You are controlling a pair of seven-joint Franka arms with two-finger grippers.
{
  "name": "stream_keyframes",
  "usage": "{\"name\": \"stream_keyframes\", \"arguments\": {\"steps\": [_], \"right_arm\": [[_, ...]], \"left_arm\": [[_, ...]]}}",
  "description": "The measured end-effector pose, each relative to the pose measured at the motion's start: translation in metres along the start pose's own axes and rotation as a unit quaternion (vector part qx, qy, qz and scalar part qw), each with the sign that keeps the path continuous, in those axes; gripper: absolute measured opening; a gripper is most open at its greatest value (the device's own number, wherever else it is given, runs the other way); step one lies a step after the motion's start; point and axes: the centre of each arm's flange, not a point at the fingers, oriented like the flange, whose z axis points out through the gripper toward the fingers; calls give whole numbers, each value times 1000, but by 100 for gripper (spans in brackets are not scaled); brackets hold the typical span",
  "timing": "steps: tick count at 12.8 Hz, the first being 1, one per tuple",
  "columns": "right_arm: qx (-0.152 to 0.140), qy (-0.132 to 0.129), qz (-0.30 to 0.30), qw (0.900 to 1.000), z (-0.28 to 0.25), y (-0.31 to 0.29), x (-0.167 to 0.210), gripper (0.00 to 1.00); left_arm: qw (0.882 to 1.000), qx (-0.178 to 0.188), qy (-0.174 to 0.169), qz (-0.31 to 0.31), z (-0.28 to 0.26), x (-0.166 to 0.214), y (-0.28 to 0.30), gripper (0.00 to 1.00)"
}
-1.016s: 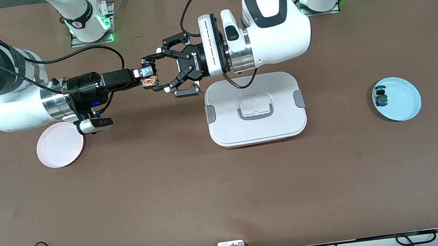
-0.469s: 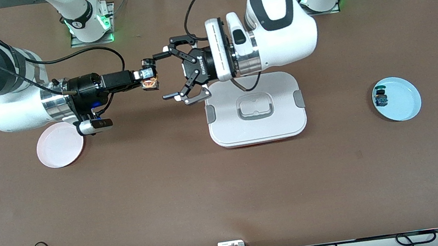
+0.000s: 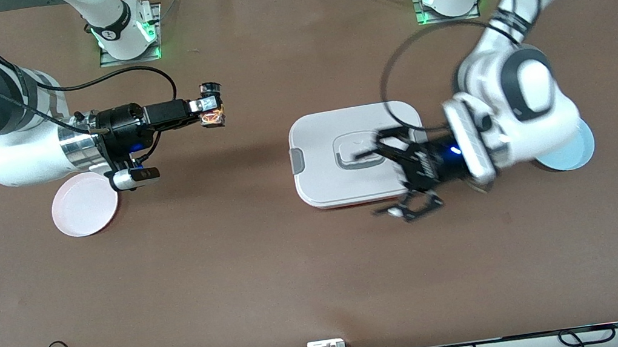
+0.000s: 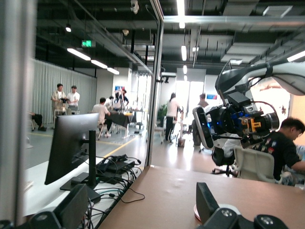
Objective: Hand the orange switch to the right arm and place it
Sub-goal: 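Move the switch toward the white plate while the left gripper withdraws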
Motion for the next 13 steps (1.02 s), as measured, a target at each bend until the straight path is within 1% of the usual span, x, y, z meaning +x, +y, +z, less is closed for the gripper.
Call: {"name": "stream_keyframes", "arguments": {"steps": [1, 2, 3, 4, 5, 6, 7, 8, 9, 10, 11, 12, 13], "right_arm": [[-14, 4, 1, 1000, -6, 4, 2, 36], [-41, 7, 0, 999, -16, 11, 4, 36], [-72, 9, -4, 997, -26, 17, 4, 36], [-98, 10, -10, 995, -36, 23, 5, 36], [-126, 9, -16, 992, -43, 28, 4, 36], [-157, 7, -20, 987, -49, 33, 4, 36], [-191, 3, -26, 981, -53, 38, 2, 36], [-225, -1, -33, 974, -56, 43, 1, 36], [-265, -6, -40, 963, -62, 49, -1, 36], [-310, -13, -51, 949, -71, 56, -2, 36], [-358, -26, -71, 931, -82, 65, -2, 36], [-407, -43, -95, 907, -96, 73, -3, 36], [-455, -64, -118, 881, -111, 81, -4, 36]], "left_arm": [[1000, -9, 27, -3, -35, -18, -20, 100], [999, -19, 44, 0, -67, -30, -37, 100], [999, -21, 49, 3, -94, -39, -50, 100], [999, -12, 46, 4, -122, -48, -62, 100], [999, 1, 31, 12, -153, -54, -74, 100], [999, 13, -4, 30, -190, -55, -85, 100], [997, 19, -53, 57, -233, -47, -96, 100], [992, 16, -99, 80, -273, -31, -103, 100], [987, 13, -139, 83, -308, -13, -106, 100], [982, 18, -177, 64, -339, 2, -107, 100], [975, 31, -216, 40, -368, 14, -107, 100], [965, 46, -258, 27, -394, 23, -107, 100], [951, 62, -300, 27, -418, 35, -106, 100]]}}
